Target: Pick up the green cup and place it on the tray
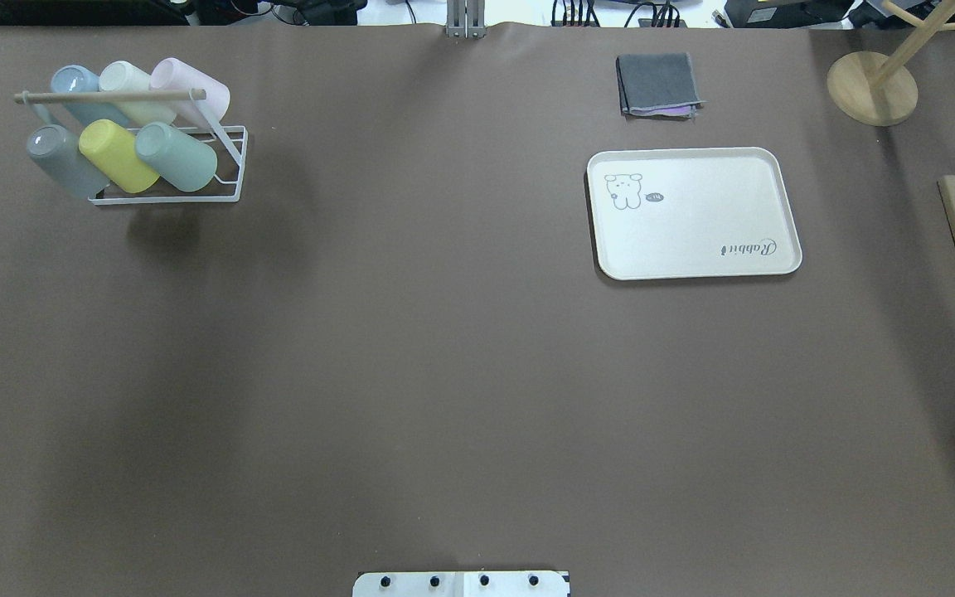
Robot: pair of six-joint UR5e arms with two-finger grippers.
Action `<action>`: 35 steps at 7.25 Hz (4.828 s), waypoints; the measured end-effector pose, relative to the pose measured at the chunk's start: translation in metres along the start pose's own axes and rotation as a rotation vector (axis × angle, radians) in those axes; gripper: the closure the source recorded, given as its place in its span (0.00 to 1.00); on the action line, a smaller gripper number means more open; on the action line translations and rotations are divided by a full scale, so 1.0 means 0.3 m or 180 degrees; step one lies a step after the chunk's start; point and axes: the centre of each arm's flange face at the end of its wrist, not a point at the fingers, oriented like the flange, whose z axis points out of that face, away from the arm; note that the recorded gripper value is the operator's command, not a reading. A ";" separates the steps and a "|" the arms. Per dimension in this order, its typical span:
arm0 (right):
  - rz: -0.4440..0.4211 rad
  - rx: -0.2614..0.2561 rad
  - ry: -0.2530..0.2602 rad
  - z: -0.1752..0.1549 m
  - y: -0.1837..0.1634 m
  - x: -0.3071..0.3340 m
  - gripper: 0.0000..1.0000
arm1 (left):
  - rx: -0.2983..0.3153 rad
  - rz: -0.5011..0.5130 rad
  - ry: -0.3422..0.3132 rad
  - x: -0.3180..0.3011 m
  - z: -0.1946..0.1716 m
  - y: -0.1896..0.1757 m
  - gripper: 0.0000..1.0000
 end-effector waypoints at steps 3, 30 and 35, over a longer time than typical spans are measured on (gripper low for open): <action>-0.0312 -0.0303 -0.0042 0.230 -0.266 -0.272 0.01 | 0.0054 0.0172 0.0131 0.595 -0.030 -0.022 0.02; -0.0602 -0.0158 -0.0462 0.844 -0.509 -0.614 0.89 | -0.0694 0.6102 -0.6071 1.357 1.086 0.096 0.02; -0.0632 -0.0142 -0.0482 0.834 -0.519 -0.636 1.00 | -0.0740 0.6091 -0.6088 1.349 1.102 0.070 0.03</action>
